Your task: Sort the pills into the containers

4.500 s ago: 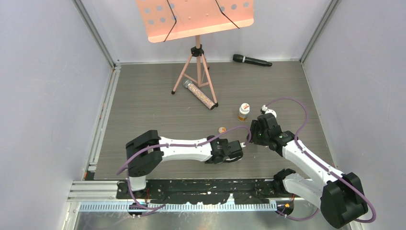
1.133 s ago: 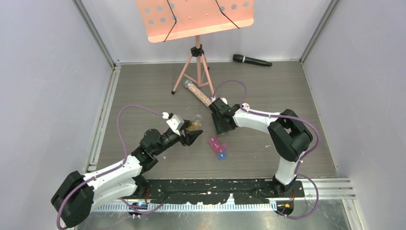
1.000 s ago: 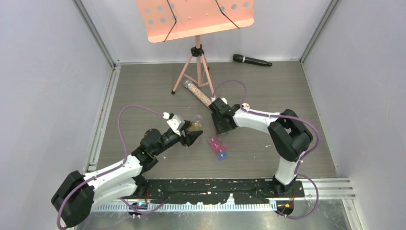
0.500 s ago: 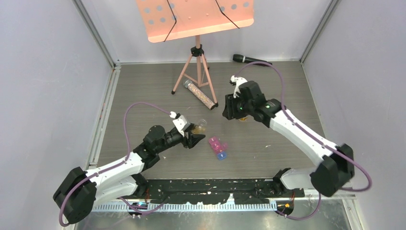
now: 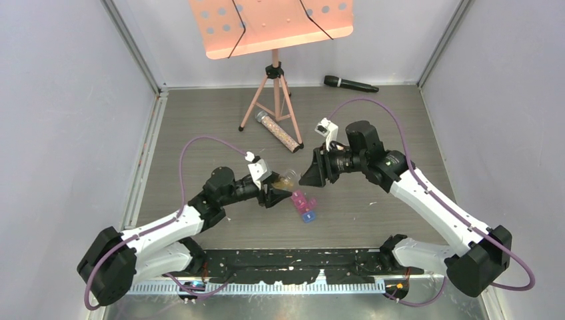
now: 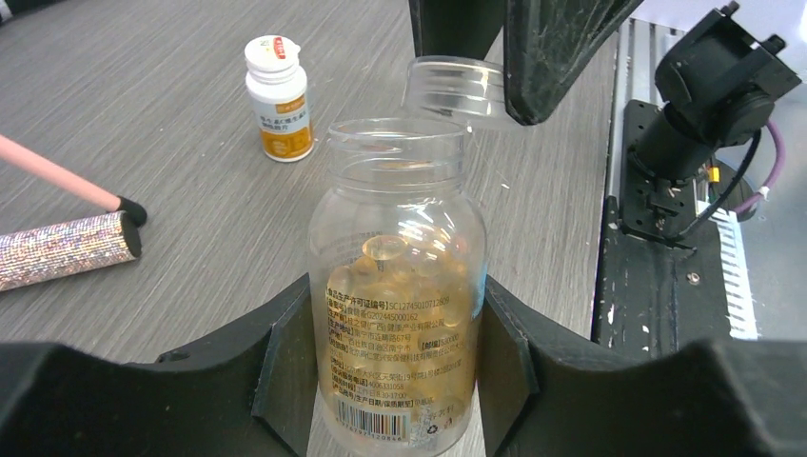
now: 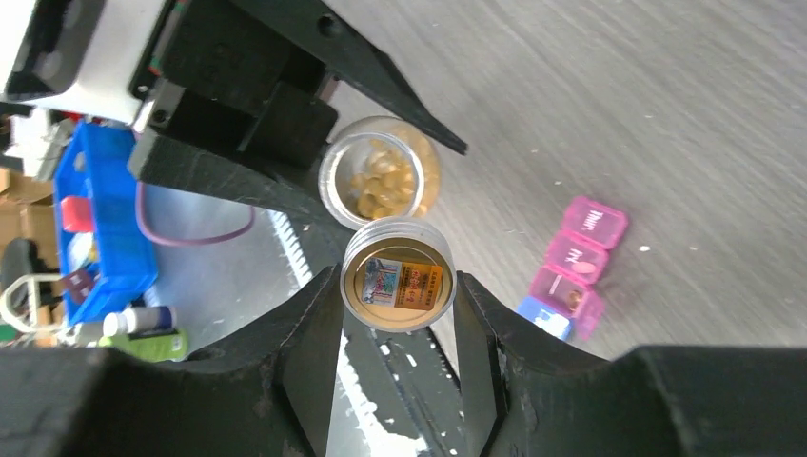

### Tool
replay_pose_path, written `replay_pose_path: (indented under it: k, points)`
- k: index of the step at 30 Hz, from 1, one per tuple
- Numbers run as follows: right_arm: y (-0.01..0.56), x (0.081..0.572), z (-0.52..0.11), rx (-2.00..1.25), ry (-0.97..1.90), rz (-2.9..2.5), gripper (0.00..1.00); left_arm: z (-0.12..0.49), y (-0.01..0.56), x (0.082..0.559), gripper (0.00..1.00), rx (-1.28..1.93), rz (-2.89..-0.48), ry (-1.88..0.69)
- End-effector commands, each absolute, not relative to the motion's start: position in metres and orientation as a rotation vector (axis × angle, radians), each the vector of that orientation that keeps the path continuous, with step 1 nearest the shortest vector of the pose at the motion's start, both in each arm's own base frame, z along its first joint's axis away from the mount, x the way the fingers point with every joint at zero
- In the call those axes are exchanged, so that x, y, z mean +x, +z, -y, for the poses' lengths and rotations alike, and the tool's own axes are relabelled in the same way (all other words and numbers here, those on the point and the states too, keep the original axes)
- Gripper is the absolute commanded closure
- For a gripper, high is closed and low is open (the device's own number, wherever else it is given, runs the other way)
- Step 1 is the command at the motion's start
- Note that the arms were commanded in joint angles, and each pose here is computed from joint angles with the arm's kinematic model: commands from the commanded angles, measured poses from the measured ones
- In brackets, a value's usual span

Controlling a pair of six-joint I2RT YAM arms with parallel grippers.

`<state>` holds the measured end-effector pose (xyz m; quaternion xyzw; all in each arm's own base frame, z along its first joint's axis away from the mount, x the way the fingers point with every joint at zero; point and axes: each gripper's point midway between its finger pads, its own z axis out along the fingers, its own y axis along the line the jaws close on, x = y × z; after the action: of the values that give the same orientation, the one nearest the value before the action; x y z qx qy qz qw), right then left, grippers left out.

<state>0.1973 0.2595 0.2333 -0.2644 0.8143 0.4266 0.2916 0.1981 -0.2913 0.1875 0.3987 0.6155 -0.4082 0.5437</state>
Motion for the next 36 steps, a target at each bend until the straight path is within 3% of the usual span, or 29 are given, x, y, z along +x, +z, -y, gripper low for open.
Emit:
replay_pose_path:
  k: [1,36]
  points:
    - [0.253,0.183,-0.278,-0.764,1.341,-2.088,0.65,0.300,0.209,0.195,1.00,0.992,-1.380,-1.004]
    - [0.220,0.182,-0.284,-0.842,1.226,-2.228,0.65,0.310,0.193,0.177,1.00,1.174,-1.376,-1.069]
